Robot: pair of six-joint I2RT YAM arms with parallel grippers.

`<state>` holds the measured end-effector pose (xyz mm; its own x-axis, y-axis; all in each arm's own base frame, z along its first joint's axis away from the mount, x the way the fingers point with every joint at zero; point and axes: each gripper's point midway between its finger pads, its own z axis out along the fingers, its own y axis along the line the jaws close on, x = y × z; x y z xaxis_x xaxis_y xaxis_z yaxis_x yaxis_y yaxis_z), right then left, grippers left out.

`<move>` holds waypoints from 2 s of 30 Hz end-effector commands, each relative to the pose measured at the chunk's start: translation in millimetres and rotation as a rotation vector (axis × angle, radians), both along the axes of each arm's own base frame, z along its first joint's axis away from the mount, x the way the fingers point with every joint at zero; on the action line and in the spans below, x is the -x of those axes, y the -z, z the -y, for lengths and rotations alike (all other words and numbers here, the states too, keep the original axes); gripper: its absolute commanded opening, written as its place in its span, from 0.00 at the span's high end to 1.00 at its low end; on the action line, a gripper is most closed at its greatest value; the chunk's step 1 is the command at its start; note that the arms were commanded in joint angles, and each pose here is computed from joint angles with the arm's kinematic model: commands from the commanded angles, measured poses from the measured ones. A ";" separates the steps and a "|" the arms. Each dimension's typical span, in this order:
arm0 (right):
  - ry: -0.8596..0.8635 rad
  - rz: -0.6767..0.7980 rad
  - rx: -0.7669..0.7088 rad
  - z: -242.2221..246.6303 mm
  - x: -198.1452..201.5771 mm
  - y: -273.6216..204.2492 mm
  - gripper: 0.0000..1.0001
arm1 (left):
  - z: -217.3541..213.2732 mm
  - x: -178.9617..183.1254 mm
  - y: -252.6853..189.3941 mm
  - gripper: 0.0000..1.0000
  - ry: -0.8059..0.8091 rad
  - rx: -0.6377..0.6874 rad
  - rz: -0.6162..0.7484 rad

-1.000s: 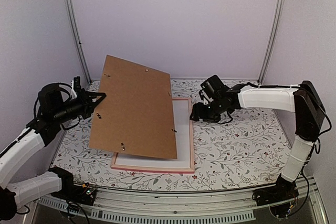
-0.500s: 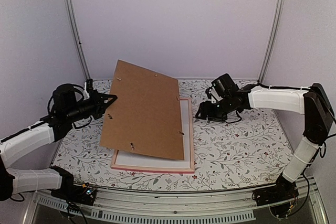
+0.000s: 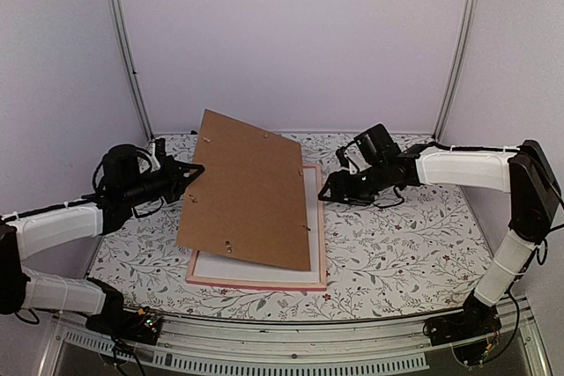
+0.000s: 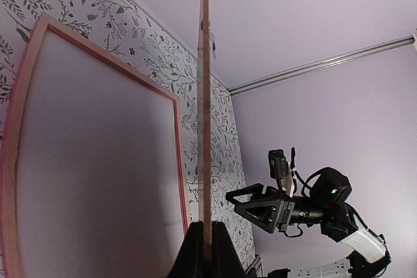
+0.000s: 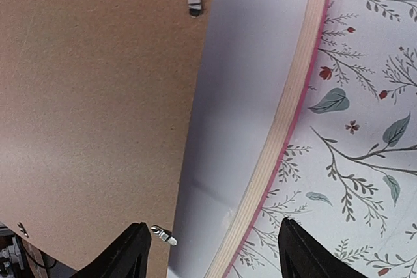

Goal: Put the photo into the frame
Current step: Place the backboard on the frame body.

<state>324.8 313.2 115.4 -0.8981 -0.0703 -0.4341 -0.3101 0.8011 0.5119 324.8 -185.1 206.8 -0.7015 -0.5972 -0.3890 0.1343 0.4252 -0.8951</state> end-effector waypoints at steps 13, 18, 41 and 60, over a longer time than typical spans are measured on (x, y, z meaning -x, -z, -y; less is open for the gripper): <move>-0.218 -0.023 -0.070 -67.8 48.0 8.1 0.22 | 9.2 -3.5 -32.0 1.00 0.028 0.068 0.121; -0.232 -0.037 -0.069 -74.2 55.4 12.1 0.23 | 9.2 -3.7 -32.1 1.00 0.027 0.067 0.122; -0.205 -0.066 0.052 -82.6 69.2 24.2 0.24 | 2.1 -7.1 -27.1 1.00 -0.019 0.043 0.117; -0.185 -0.038 0.122 -68.3 76.5 15.0 0.23 | -2.2 -11.4 -22.9 1.00 -0.047 0.010 0.126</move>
